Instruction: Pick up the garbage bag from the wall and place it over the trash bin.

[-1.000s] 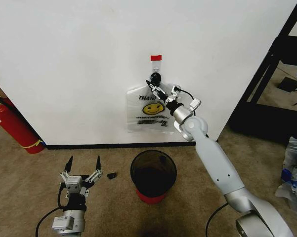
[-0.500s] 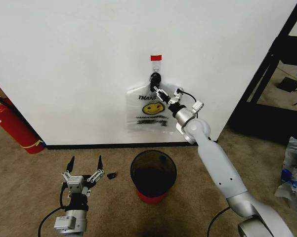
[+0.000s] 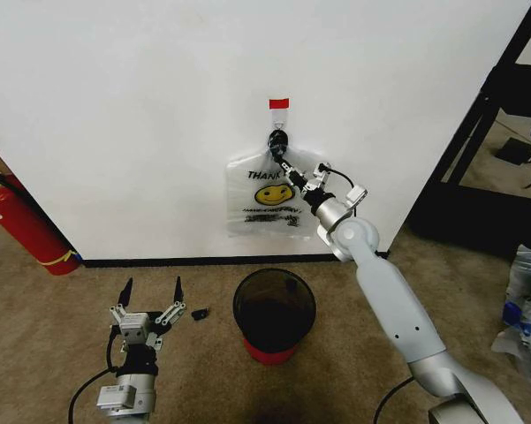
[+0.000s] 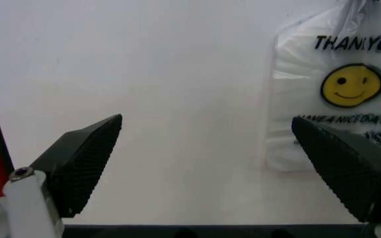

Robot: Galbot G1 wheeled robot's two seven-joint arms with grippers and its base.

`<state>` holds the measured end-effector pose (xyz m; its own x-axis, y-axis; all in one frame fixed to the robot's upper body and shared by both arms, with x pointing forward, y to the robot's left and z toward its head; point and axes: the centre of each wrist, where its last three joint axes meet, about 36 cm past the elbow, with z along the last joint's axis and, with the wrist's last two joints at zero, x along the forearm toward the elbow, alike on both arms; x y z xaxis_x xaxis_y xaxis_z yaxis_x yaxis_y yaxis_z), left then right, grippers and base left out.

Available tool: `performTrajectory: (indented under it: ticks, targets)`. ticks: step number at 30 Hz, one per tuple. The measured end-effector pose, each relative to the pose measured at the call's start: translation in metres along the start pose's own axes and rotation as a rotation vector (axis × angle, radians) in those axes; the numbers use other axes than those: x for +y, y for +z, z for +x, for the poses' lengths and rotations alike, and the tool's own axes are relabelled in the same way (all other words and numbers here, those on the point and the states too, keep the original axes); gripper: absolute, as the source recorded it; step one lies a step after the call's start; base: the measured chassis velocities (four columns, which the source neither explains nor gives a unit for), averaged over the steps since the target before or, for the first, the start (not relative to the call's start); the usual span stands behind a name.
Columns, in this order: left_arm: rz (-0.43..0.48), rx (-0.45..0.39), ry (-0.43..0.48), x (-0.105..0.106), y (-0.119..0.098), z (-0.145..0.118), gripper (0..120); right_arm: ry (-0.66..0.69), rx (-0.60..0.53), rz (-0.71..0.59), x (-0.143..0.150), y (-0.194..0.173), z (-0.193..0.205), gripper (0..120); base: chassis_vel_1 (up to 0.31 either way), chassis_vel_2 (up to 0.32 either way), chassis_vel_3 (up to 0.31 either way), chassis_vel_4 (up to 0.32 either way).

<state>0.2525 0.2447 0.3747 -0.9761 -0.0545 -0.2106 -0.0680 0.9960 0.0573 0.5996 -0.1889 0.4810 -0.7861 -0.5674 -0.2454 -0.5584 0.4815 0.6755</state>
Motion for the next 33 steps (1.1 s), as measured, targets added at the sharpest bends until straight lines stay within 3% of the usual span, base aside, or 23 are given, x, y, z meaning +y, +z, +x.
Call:
performTrajectory:
  ticks: [19, 33]
  targets:
    - [0.006, 0.003, 0.004, -0.004, 0.002, 0.0, 100, -0.003, 0.037, 0.079, 0.013, 0.014, 0.063, 0, 0.0, 0.0, 0.0, 0.0]
    - [0.014, 0.007, 0.021, -0.009, 0.004, 0.001, 100, 0.014, 0.102, 0.135, 0.029, 0.048, 0.128, 0, 0.0, 0.0, 0.0, 0.0]
